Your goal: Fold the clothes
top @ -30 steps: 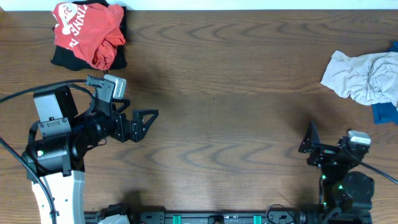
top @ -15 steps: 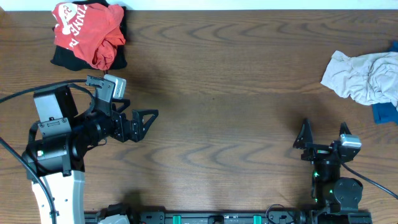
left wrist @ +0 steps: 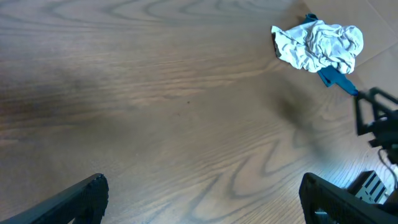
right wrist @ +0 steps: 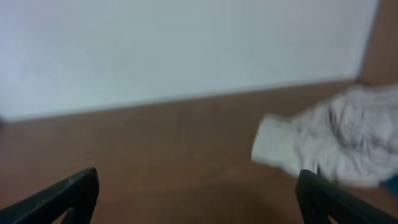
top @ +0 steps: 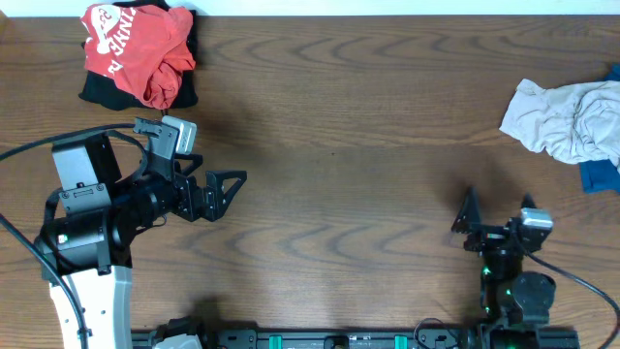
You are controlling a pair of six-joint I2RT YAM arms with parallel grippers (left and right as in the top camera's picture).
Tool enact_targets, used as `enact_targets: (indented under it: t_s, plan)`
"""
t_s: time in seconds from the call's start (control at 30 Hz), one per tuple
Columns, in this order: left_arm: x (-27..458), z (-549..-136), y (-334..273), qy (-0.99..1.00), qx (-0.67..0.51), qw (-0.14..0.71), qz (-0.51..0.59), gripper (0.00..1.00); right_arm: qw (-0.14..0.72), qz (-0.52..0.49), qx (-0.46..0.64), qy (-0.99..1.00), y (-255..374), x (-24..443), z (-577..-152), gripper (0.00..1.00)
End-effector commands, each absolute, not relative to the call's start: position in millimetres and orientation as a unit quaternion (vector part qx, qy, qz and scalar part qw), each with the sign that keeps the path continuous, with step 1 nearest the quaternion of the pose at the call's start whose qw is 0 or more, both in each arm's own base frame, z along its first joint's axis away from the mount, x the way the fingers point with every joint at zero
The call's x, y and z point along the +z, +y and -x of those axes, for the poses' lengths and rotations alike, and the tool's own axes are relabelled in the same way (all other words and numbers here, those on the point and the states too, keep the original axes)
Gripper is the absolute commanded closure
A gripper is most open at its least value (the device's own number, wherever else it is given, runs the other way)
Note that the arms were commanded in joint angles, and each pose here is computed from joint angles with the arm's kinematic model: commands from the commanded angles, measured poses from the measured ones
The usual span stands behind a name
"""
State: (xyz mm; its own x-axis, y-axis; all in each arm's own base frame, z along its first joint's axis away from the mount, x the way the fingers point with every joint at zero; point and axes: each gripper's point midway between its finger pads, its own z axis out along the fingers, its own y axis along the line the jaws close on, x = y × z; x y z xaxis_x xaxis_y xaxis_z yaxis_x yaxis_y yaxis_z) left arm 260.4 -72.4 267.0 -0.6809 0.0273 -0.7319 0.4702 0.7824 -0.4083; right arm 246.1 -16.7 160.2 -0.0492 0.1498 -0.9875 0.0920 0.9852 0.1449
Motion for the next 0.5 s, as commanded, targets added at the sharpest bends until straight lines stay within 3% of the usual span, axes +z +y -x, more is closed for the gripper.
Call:
enact_targets:
  t_s: [0.0,0.47]
  plan:
    - [268.4,-260.2,-73.4,0.864,-0.300,0.376,-0.150,0.02,0.683,-0.073,0.002,0.727,-19.5,158.2,-245.4,0.01]
    - [268.4,-260.2,-73.4,0.864,-0.300,0.376,-0.150,0.02,0.682,-0.044,-0.025,0.730,-19.5,157.9,-245.4,0.01]
